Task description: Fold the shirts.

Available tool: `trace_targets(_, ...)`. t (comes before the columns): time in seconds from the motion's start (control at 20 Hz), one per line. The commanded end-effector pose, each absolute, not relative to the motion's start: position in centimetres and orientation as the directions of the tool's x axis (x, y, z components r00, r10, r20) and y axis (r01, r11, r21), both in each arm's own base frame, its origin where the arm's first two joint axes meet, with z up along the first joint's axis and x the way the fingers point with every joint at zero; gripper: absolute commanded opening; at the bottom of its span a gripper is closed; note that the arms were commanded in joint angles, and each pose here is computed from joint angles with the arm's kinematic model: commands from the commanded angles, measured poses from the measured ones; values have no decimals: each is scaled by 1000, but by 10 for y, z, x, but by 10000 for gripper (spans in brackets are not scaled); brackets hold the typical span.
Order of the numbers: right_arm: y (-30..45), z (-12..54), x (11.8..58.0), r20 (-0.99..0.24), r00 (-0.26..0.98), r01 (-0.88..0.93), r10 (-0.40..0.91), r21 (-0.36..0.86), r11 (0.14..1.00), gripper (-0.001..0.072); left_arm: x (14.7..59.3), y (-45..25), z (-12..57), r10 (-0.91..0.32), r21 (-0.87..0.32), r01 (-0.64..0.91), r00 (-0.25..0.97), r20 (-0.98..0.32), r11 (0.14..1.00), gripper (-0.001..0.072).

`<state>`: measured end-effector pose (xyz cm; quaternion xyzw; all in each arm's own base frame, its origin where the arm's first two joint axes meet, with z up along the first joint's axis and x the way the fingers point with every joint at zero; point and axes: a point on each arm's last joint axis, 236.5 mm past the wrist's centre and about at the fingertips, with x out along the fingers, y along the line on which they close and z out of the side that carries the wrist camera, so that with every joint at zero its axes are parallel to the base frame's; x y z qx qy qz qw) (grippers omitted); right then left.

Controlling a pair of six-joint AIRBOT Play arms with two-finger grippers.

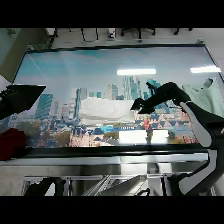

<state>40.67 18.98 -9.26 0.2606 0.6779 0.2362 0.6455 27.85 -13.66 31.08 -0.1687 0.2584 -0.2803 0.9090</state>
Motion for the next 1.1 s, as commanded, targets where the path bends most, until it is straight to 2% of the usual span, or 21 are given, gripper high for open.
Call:
trace_targets(0.0,217,-113,402,-738,-54,48,673,671,739,657,280,-138,312,-600,-454,425,709,-370,783,21)
trace_targets(0.05,222,-114,403,-740,-47,38,671,670,742,559,280,-138,312,-600,-454,426,709,-370,783,21)
trace_targets(0.1,227,-113,405,-741,-39,28,671,670,742,388,280,-138,312,-600,-454,425,709,-370,783,21)
trace_targets(0.15,231,-109,407,-736,-34,18,677,676,736,163,280,-138,312,-600,-454,426,709,-370,783,21)
trace_targets(0.2,234,-100,411,-728,-26,-1,685,686,728,19,280,-138,312,-600,-454,426,709,-370,783,21)
trace_targets(0.3,235,-65,425,-711,15,-59,703,702,710,18,279,-139,312,-601,-454,426,708,-370,782,21)
trace_targets(0.45,203,43,475,-654,243,-187,717,693,696,18,280,-138,312,-600,-454,425,709,-370,783,21)
trace_targets(0.6,120,147,526,-554,523,-205,648,656,727,18,280,-138,311,-597,-452,423,711,-371,785,21)
trace_targets(0.75,6,210,552,-467,731,-129,497,620,774,18,284,-136,315,-588,-449,419,727,-355,789,21)
trace_targets(0.9,-109,257,544,-398,863,-23,312,585,811,18,287,-134,319,-582,-448,417,740,-338,791,21)
trace_targets(1.05,-192,262,509,-415,890,103,190,587,803,18,288,-134,320,-580,-448,417,744,-332,791,21)
